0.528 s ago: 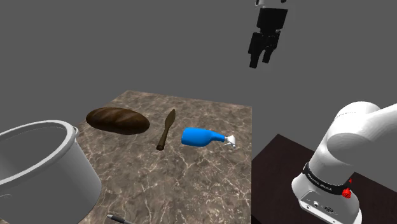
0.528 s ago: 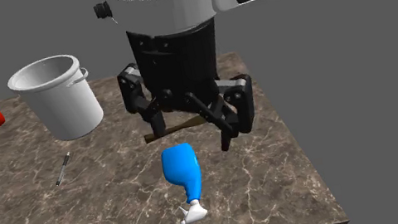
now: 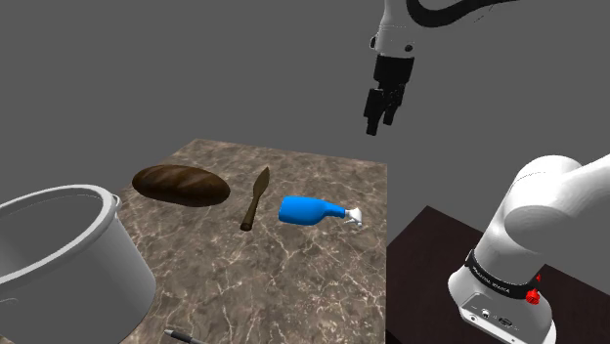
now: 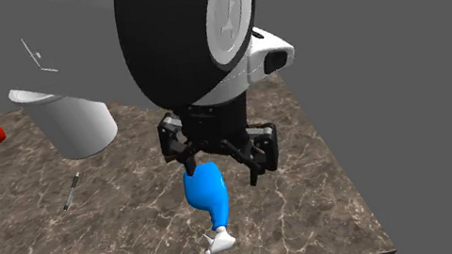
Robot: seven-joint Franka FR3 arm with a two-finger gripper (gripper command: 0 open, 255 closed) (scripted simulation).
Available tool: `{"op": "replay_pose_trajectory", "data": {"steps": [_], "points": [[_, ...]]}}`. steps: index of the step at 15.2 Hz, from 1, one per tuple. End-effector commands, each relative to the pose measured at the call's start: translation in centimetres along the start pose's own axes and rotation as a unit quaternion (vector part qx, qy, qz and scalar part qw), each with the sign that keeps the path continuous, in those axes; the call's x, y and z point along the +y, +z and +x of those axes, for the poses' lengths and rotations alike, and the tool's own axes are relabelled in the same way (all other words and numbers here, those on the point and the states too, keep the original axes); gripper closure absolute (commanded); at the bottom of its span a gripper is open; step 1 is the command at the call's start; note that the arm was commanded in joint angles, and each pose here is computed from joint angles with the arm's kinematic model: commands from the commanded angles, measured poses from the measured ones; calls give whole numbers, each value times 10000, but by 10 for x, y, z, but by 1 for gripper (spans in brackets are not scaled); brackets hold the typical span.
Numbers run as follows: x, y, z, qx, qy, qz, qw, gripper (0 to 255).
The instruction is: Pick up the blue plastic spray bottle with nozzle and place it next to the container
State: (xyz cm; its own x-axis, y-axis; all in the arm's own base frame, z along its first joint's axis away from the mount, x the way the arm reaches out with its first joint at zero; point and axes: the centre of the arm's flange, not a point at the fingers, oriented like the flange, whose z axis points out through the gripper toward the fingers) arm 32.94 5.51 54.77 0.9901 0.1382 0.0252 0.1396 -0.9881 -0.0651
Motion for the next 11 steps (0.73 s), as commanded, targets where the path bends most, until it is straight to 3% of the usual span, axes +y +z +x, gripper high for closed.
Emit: {"op": "replay_pose_trajectory", "data": {"steps": [1, 11], "points": [[-2, 24, 8, -12, -149, 36, 9999, 0], [-19, 149, 49, -114, -873, 221, 9959, 0]]}}
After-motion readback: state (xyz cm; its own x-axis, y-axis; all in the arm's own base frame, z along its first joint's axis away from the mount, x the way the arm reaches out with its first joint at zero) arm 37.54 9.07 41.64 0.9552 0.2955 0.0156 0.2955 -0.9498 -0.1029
